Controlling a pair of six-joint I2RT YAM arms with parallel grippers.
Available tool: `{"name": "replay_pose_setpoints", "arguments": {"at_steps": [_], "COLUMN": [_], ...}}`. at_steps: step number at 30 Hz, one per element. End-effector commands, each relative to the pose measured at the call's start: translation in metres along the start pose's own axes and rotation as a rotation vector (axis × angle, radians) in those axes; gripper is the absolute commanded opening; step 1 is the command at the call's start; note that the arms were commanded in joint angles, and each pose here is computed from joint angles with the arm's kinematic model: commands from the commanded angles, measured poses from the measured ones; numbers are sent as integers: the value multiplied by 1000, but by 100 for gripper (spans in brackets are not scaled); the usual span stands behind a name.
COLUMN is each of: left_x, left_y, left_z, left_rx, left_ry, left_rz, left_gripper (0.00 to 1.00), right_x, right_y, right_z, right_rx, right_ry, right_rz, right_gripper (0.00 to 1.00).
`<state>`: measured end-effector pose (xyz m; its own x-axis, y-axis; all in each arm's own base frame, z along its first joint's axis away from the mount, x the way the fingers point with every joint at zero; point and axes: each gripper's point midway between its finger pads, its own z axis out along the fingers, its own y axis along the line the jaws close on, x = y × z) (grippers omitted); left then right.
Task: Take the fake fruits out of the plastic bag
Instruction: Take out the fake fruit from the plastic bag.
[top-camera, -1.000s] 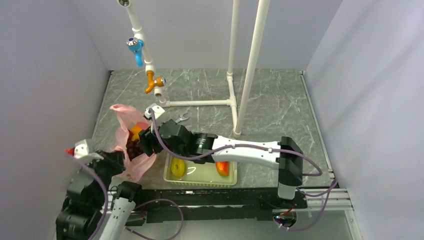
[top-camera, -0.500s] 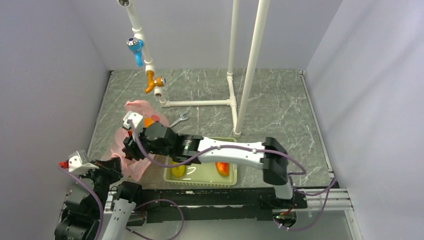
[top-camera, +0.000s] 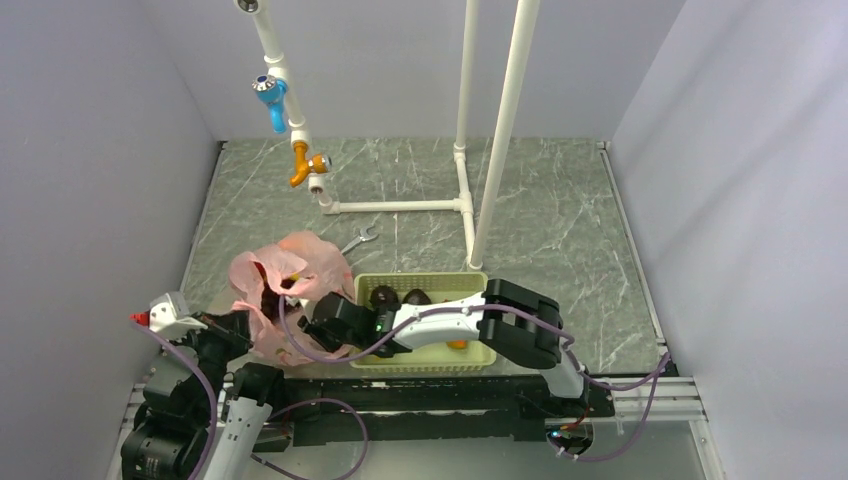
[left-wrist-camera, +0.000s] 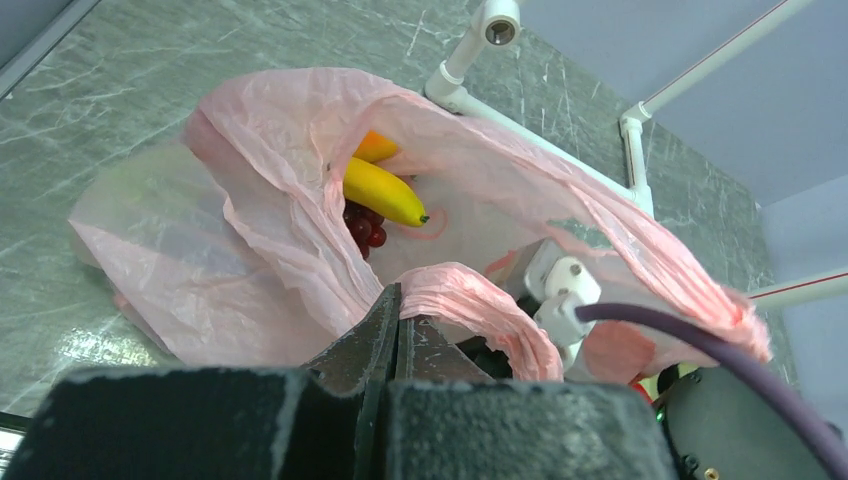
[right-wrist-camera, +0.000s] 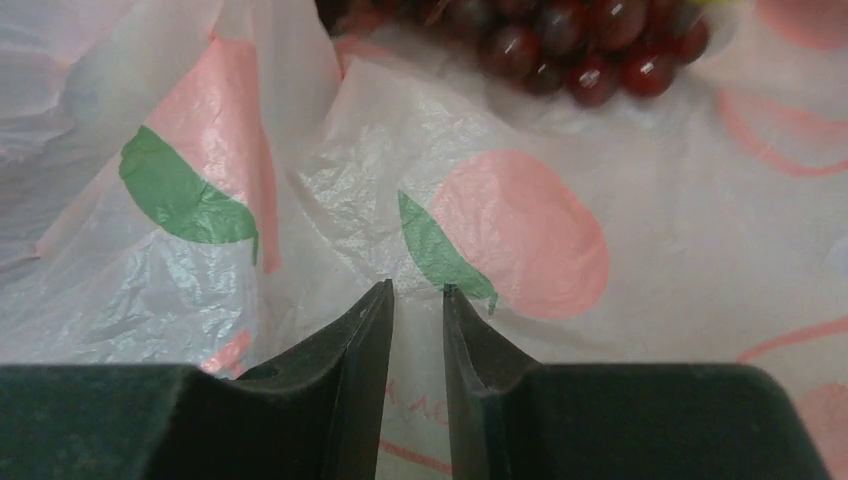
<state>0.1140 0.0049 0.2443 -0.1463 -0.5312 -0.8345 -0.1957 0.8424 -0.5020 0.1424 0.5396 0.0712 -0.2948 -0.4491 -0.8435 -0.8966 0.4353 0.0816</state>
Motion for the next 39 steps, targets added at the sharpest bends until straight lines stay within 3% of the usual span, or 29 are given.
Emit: {"name": "replay_pose_setpoints", "arguments": {"at_steps": [1, 3, 11, 16, 24, 32, 39], "left_x": [-20, -21, -24, -24, -26, -16, -8], "left_y": [-3, -2, 2, -2, -11, -11, -8], "left_z": [-50, -53, -64, -64, -58, -45, -39], "left_rx": [209, 210, 206, 224, 257, 242, 225], "left_ry": [-239, -240, -249, -245, -248, -212, -190], "left_rz": [-88, -95, -96, -96, -124, -129, -124], "left_gripper": [0, 0, 0, 0, 0, 0, 0], "right_x": [-10, -15, -109, -130, -138, -113, -108], "right_y": [28, 22, -4, -30, -49, -68, -72], "right_z": [-13, -16, -30, -14, 11, 39, 56], "right_rx": [-86, -51, -13, 12, 18, 83, 100], "right_ry": [-47, -51, -229, -251, -238, -162, -149], "right_rz": [97, 107, 93, 71, 43, -13, -49], "right_gripper": [28, 28, 51, 60, 69, 78, 69]}}
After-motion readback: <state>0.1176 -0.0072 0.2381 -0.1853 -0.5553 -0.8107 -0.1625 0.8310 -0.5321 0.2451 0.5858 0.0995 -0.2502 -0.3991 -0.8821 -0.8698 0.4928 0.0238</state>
